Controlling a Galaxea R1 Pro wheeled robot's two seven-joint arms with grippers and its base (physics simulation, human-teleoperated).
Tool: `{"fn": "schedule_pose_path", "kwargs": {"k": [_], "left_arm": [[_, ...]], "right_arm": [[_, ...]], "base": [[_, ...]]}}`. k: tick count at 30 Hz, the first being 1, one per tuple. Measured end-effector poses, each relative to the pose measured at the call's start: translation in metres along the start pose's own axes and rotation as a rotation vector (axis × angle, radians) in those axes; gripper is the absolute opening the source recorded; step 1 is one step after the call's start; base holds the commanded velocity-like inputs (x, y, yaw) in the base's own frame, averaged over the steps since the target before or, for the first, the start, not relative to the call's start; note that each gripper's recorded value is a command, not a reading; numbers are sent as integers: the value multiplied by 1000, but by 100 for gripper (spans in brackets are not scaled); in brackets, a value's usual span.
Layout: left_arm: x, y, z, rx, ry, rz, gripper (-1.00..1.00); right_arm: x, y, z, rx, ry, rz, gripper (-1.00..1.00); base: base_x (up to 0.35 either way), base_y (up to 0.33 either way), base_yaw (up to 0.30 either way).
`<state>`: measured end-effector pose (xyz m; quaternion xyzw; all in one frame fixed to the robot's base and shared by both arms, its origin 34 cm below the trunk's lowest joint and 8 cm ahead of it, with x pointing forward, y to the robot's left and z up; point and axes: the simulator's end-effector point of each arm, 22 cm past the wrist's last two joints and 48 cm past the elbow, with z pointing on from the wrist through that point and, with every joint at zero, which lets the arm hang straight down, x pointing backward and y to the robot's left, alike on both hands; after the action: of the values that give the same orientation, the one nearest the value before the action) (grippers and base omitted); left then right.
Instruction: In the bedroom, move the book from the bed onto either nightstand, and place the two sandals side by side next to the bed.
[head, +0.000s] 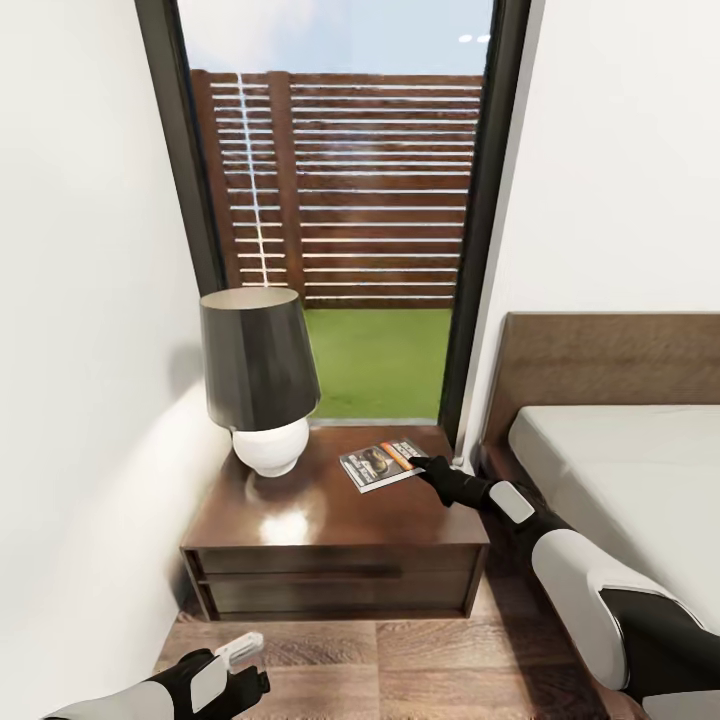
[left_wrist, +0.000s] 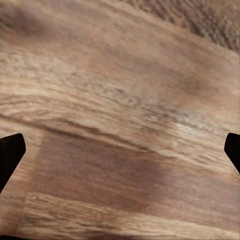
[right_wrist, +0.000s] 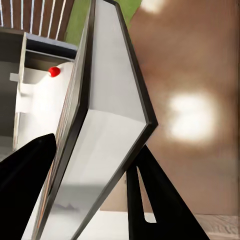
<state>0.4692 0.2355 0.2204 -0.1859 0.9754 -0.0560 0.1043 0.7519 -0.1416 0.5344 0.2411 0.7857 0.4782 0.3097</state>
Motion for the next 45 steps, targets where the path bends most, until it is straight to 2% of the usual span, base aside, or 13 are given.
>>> {"fn": "schedule_pose_path", "kwargs": {"k": [24,38,45], "left_arm": [[34,17,31,-37,90,-7,100],[34,17,31,-37,90,-8,100],[34,17,31,-37,89,-7,100]], "right_arm": [[18,-62,23,66,42,58,-100],[18,-61,23,65,42,59,-100],[18,-61,23,66,42,59,-100]], "base": [[0,0,0],[6,0,0],[245,0,0]]}}
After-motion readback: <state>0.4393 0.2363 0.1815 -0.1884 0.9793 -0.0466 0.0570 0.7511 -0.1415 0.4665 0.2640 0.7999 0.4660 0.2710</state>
